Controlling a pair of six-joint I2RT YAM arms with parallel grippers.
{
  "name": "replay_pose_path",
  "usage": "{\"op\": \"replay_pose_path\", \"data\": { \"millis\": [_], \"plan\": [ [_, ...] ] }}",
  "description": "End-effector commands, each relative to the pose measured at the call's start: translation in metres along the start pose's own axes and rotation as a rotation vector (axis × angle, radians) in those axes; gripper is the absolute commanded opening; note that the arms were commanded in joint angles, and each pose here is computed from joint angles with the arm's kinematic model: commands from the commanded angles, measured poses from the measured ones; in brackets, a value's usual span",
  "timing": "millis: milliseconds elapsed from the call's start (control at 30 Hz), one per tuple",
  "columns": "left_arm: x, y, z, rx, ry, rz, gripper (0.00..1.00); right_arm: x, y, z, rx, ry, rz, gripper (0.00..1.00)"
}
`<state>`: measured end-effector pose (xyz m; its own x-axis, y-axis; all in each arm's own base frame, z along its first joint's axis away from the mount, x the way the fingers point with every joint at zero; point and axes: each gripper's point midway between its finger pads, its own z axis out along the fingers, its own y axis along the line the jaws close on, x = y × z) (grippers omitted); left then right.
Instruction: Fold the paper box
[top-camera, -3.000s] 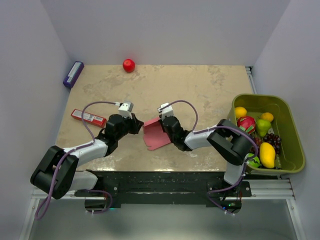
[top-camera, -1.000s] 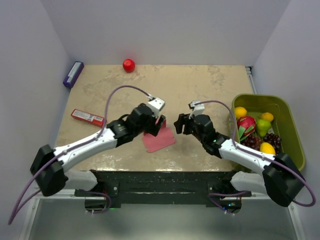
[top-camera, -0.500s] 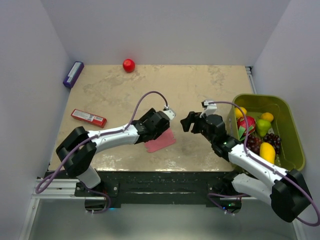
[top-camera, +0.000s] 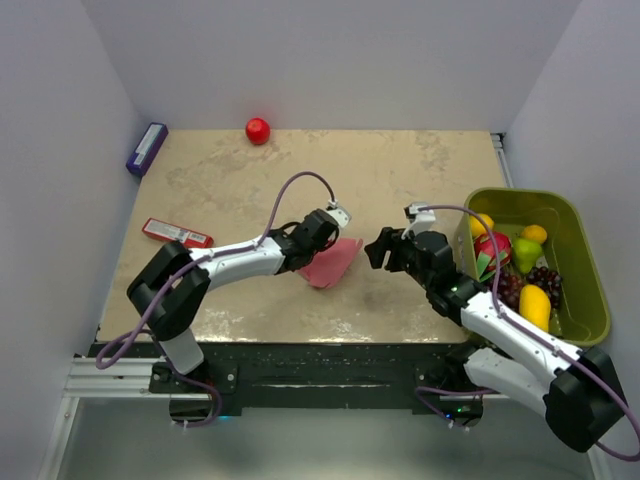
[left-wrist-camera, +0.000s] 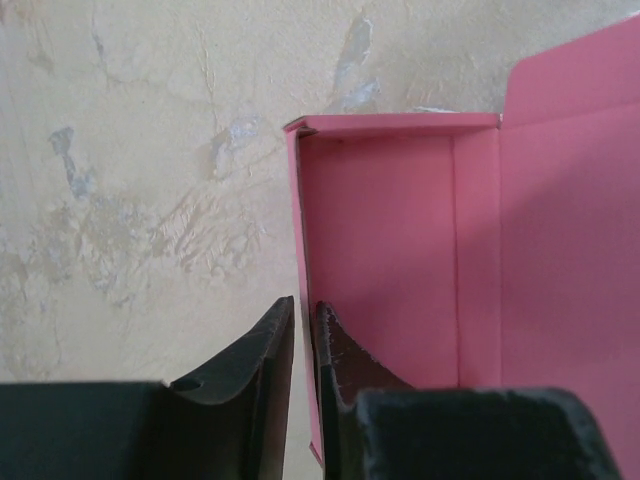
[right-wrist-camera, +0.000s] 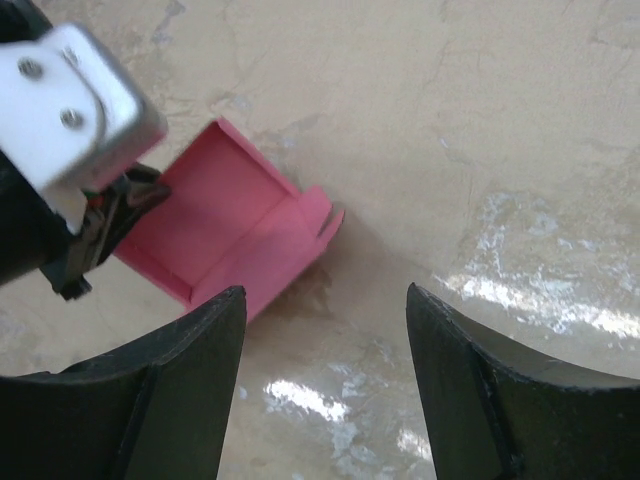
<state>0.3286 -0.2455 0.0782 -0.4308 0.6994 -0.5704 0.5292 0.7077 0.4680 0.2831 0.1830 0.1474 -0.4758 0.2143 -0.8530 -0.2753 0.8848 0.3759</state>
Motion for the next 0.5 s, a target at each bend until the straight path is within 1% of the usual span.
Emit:
{"op": "replay_pose_path", "data": {
  "millis": [0, 133, 200, 233, 333, 367, 433, 467],
  "plan": [
    [-0.014, 0.009, 0.011, 0.074, -0.029, -0.143, 0.18, -0.017, 0.008, -0.016, 0.000, 0.014, 0.017, 0.68],
    [0.002, 0.004, 0.022, 0.117, 0.018, -0.175, 0.16, -0.019, 0.007, -0.029, 0.032, 0.061, 0.025, 0.71],
    [0.007, -0.003, 0.025, 0.149, 0.041, -0.226, 0.15, -0.019, 0.008, -0.031, 0.039, 0.090, 0.036, 0.71],
    [0.012, -0.004, 0.027, 0.161, 0.057, -0.235, 0.15, -0.014, 0.016, -0.031, 0.002, 0.122, 0.044, 0.71],
    [0.019, -0.015, 0.029, 0.219, 0.088, -0.266, 0.15, -0.009, 0.026, -0.025, -0.035, 0.154, 0.088, 0.69],
    [0.020, -0.021, 0.029, 0.254, 0.095, -0.275, 0.15, -0.006, 0.036, -0.025, -0.083, 0.180, 0.113, 0.68],
    [0.026, -0.031, 0.028, 0.304, 0.123, -0.288, 0.16, -0.006, 0.048, -0.020, -0.115, 0.196, 0.123, 0.68],
    [0.027, -0.033, 0.027, 0.322, 0.127, -0.295, 0.21, -0.004, 0.052, -0.018, -0.120, 0.206, 0.129, 0.70]
  ]
}}
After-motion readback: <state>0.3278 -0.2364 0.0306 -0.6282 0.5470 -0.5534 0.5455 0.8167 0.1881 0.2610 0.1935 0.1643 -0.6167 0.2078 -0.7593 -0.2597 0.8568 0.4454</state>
